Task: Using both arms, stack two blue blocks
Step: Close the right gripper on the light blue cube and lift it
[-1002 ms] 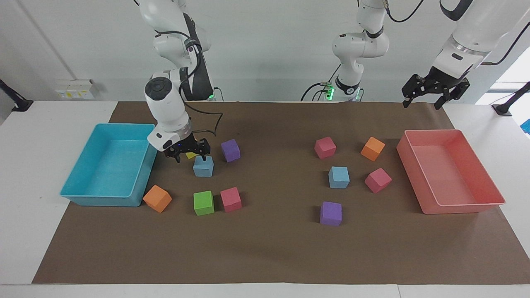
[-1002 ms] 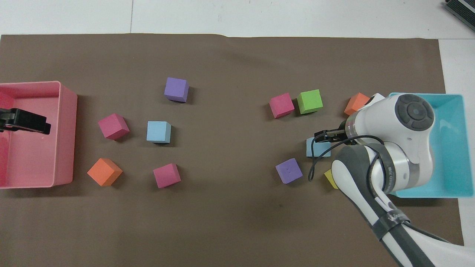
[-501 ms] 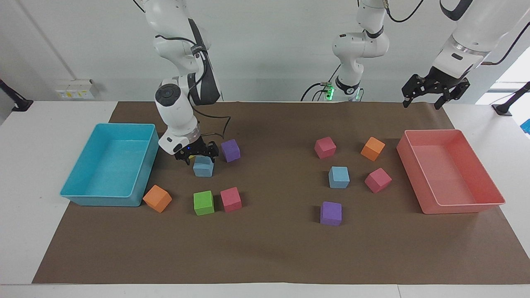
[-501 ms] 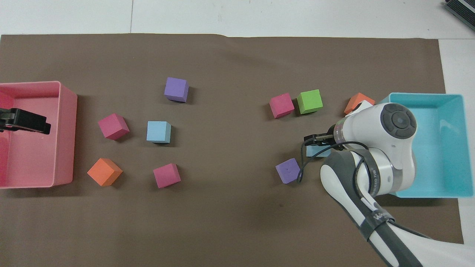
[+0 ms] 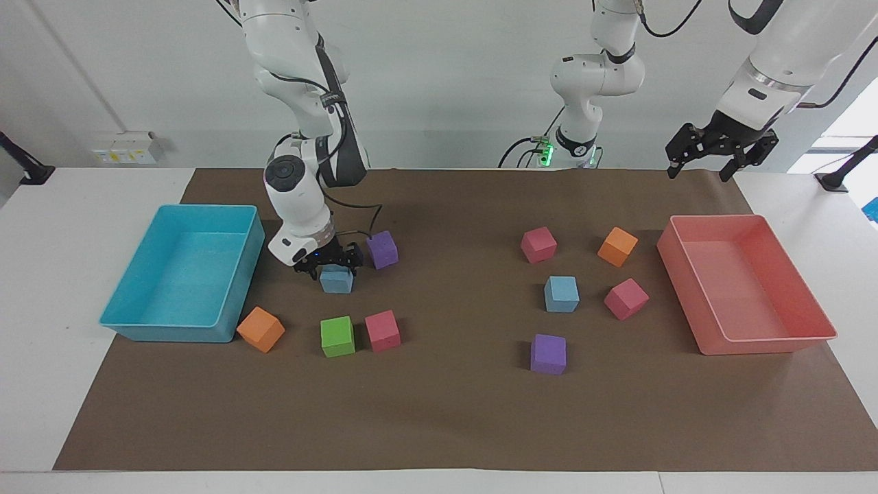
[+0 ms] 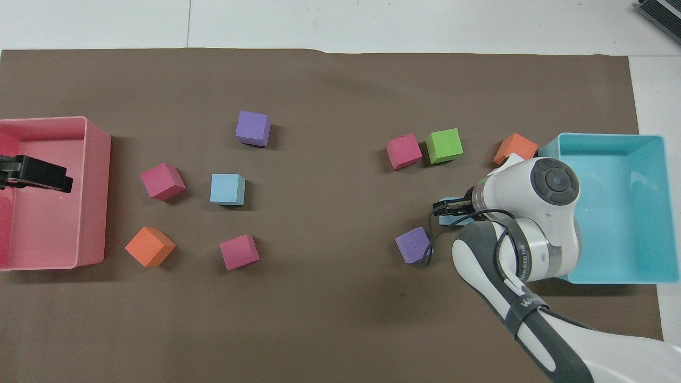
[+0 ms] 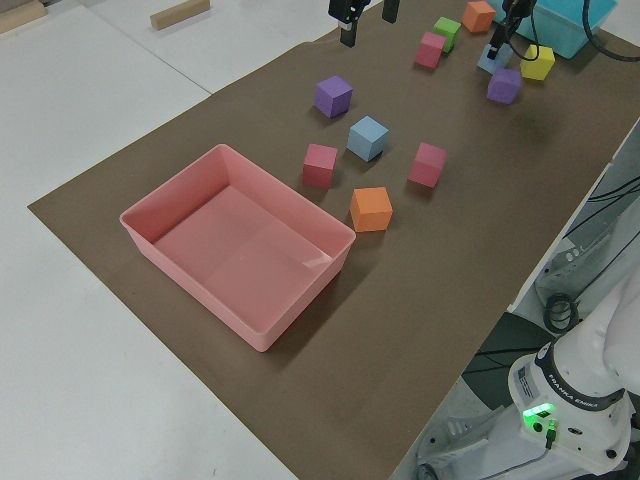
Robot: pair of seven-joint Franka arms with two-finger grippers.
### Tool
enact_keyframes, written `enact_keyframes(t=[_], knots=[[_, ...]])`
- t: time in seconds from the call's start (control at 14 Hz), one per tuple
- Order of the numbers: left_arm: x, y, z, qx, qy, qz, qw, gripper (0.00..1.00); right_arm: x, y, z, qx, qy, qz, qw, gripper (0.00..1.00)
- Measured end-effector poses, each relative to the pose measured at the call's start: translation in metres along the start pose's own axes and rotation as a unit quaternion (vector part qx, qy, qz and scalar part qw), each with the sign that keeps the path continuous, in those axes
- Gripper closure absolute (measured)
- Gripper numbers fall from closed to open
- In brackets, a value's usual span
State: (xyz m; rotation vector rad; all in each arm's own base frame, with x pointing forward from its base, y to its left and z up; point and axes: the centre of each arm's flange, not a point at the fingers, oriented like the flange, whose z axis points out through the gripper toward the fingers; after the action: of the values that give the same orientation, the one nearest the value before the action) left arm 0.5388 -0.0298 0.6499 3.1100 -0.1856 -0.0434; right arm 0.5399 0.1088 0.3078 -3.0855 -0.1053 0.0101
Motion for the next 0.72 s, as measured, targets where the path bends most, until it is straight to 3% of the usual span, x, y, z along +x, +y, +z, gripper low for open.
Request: enact_keyframes(t=[0.5, 0.72], knots=[[0.0000, 0.0000, 0.0000, 0.000, 0.000, 0.000, 1.000, 0.00, -0.0090, 0.0022, 0.0123, -0.002, -0.009, -0.014, 1.000, 0.00], [0.0000, 0.0000, 0.0000, 0.000, 0.000, 0.000, 1.000, 0.00, -0.0082, 0.0024, 0.0116, -0.001, -0.005, -0.014, 1.000, 0.32]])
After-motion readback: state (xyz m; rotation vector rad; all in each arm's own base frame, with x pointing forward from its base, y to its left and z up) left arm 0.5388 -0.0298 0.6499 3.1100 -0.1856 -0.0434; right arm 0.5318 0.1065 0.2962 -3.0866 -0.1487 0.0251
